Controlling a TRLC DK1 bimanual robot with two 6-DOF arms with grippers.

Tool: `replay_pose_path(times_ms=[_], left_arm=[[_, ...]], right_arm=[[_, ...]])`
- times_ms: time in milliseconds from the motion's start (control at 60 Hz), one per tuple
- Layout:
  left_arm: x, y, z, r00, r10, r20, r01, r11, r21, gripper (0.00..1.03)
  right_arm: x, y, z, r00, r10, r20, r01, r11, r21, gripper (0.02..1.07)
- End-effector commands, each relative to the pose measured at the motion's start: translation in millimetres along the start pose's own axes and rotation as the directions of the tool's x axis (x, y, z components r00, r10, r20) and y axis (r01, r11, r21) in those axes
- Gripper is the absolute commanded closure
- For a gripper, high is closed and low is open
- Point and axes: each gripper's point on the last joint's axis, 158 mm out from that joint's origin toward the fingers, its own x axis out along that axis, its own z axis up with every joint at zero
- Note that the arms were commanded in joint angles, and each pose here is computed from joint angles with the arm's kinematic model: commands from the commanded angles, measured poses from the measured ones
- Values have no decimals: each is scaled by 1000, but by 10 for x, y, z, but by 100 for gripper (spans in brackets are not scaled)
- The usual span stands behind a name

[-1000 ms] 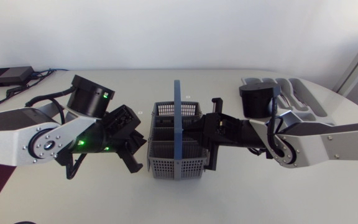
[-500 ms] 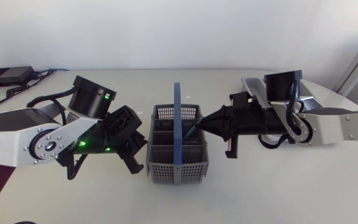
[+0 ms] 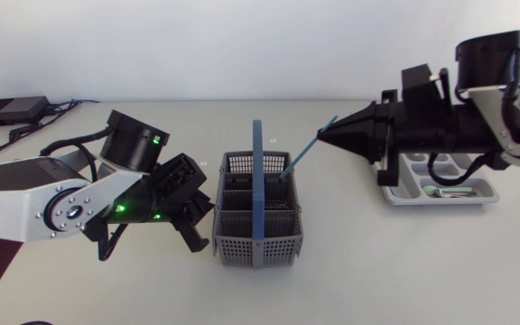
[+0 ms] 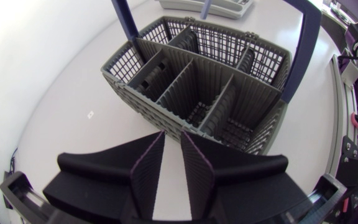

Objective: Unload the cutlery basket into the drawer organizer.

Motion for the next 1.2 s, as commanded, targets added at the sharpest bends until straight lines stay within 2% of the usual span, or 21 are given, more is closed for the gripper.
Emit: replay_pose_path(times_ms=[0, 250, 383, 550, 667, 817, 1033, 1183], left_arm=[[29, -16, 39, 1000, -6, 0, 6, 1000, -3, 80], [-2, -36, 115, 1000, -5, 17, 5, 1000, 5, 80], [-11, -45, 123, 1000, -6, 21, 6, 1000, 2, 80], [-50, -41, 154, 999, -2, 33, 2, 1000, 2, 80], [-58, -44, 164, 999, -2, 36, 2, 1000, 4, 80], [-79, -36, 185, 999, 1, 43, -1, 1000, 4, 80], [-128, -26, 188, 999, 6, 49, -6, 1000, 2, 80], [-159, -35, 199, 998, 6, 55, -7, 1000, 3, 80]], right_arm=[[-208, -143, 218, 999, -51, 9, 51, 998, 20, 97], [-662, -482, 183, 985, -113, -131, 132, 981, 146, 97], [-901, -752, -96, 953, -136, -270, 200, 953, 227, 97], [-1263, -1136, -518, 917, -134, -375, 273, 898, 346, 97], [-1423, -1358, -847, 874, -148, -463, 341, 865, 367, 97], [-1504, -1638, -1269, 819, -132, -558, 405, 822, 401, 97], [-1531, -2015, -1645, 773, -83, -629, 461, 754, 467, 97], [-1419, -2180, -1882, 766, 3, -642, 450, 712, 540, 97]])
